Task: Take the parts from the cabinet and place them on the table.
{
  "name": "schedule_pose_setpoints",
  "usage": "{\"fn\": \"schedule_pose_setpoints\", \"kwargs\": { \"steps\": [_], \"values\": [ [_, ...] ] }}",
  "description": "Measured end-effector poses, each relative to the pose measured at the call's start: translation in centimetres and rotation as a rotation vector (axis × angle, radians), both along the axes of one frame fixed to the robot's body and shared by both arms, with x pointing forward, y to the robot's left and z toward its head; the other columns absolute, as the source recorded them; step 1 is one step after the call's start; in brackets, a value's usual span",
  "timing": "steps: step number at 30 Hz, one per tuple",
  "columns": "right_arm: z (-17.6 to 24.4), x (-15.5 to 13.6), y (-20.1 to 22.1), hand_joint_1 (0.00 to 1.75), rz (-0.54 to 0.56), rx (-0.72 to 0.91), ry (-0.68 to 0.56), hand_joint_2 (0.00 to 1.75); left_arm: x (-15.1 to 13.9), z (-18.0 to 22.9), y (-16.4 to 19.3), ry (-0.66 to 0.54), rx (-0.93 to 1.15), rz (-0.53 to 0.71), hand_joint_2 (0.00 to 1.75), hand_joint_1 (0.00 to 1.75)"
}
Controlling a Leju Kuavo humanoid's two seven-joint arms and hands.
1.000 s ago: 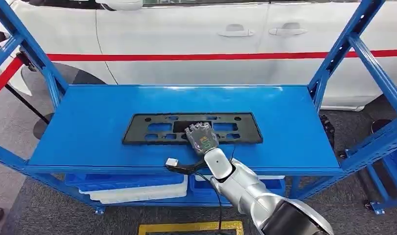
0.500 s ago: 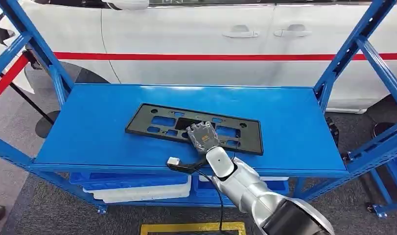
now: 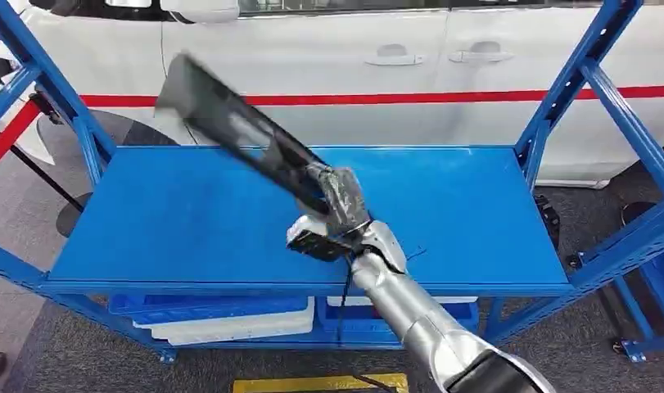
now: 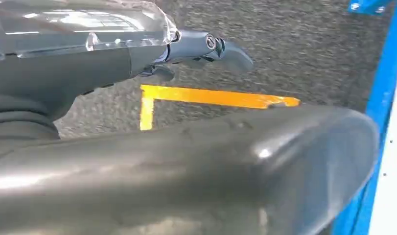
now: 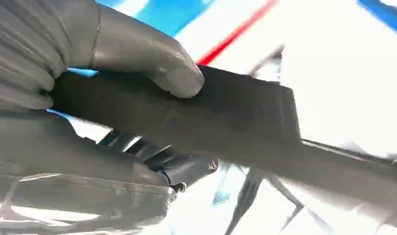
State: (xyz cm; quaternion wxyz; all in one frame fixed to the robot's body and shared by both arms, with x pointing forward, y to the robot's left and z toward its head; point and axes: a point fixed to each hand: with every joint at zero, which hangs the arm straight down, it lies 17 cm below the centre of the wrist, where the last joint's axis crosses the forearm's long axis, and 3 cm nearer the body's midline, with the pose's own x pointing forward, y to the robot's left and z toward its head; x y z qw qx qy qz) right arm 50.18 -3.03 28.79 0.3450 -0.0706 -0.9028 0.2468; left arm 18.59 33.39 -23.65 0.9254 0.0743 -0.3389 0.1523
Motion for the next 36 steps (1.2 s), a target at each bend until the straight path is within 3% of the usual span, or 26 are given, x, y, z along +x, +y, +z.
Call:
{"fn": "schedule_pose_setpoints", "kwargs": {
  "steps": [3,6,10,14,21,26,36],
  "values": [
    [5.7,-4.7,-3.7,1.75,0.231,0.360,-0.017,1.75,-0.6,-0.2,0.2,0.009,-0.002,0.013,0.00,0.00],
    [11.6,-10.4,-6.4,1.75,0.524,0.569,-0.090,1.75,-0.9,-0.2,0.4,0.003,0.001,0.022,0.00,0.00],
    [14.2,-17.1,-8.5,1.75,0.789,0.665,-0.138,1.75,-1.0,0.1,0.7,-0.021,0.008,0.038,0.00,0.00],
    [15.5,-21.2,-9.0,1.75,0.944,0.662,-0.181,1.75,-0.8,0.2,0.8,-0.030,0.019,0.033,0.00,0.00],
    [16.3,-24.5,-7.5,1.75,1.074,0.618,-0.171,1.75,-1.0,0.1,1.6,-0.017,0.035,0.056,0.00,0.00],
    [16.0,-25.1,-6.7,1.75,1.102,0.626,-0.139,1.75,-1.4,0.0,2.2,-0.009,0.046,0.069,0.00,0.00],
    [15.2,-24.3,-6.6,1.75,0.979,0.634,-0.156,1.75,-1.1,0.3,3.3,-0.021,0.060,0.064,0.00,0.00]
  ]
}}
